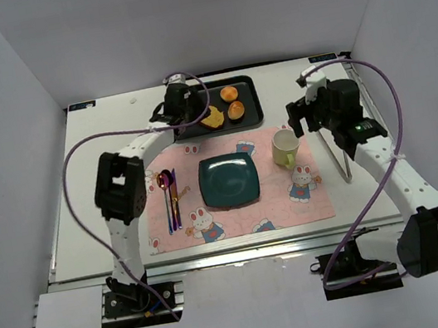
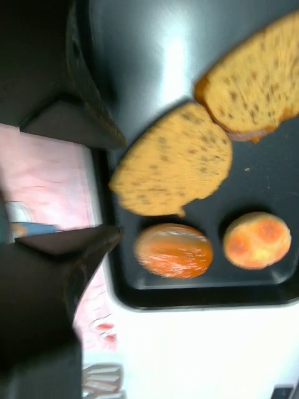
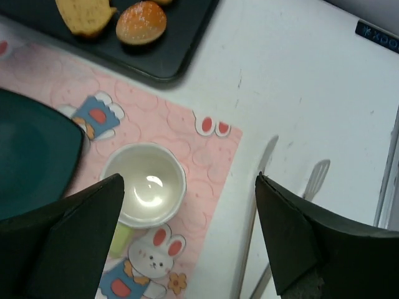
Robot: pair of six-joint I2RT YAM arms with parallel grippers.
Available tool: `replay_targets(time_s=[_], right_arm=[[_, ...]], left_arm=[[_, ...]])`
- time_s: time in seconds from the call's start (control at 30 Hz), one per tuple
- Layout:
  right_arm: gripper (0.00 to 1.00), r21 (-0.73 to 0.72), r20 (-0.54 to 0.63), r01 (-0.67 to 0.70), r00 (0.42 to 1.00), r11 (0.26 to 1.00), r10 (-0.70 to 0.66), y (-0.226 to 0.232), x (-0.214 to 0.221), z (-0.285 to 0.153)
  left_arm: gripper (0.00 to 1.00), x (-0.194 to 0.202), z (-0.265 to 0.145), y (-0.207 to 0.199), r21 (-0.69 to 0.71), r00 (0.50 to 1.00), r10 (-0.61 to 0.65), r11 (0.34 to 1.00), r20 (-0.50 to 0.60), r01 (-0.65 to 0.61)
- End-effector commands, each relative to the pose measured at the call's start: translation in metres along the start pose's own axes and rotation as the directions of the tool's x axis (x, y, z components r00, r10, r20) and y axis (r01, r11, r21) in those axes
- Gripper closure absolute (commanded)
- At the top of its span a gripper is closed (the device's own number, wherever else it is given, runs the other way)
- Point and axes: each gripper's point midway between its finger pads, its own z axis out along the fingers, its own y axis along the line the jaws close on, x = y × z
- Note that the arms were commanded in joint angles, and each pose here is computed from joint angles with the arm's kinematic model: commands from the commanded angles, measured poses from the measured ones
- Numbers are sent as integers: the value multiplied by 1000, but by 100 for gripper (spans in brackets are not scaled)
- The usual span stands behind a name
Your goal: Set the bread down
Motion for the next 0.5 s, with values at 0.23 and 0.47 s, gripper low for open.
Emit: replay_targets(time_s=[0.23, 0.47], right_arm=[[100, -56, -147, -91, 986, 994, 82, -41, 70, -45], [11, 89, -388, -158, 904, 983, 180, -72, 143, -43]], left_arm=[[100, -33, -194, 25, 18, 972, -1, 1000, 234, -4], [29, 42, -246, 83, -17, 971, -95, 995, 218, 101]])
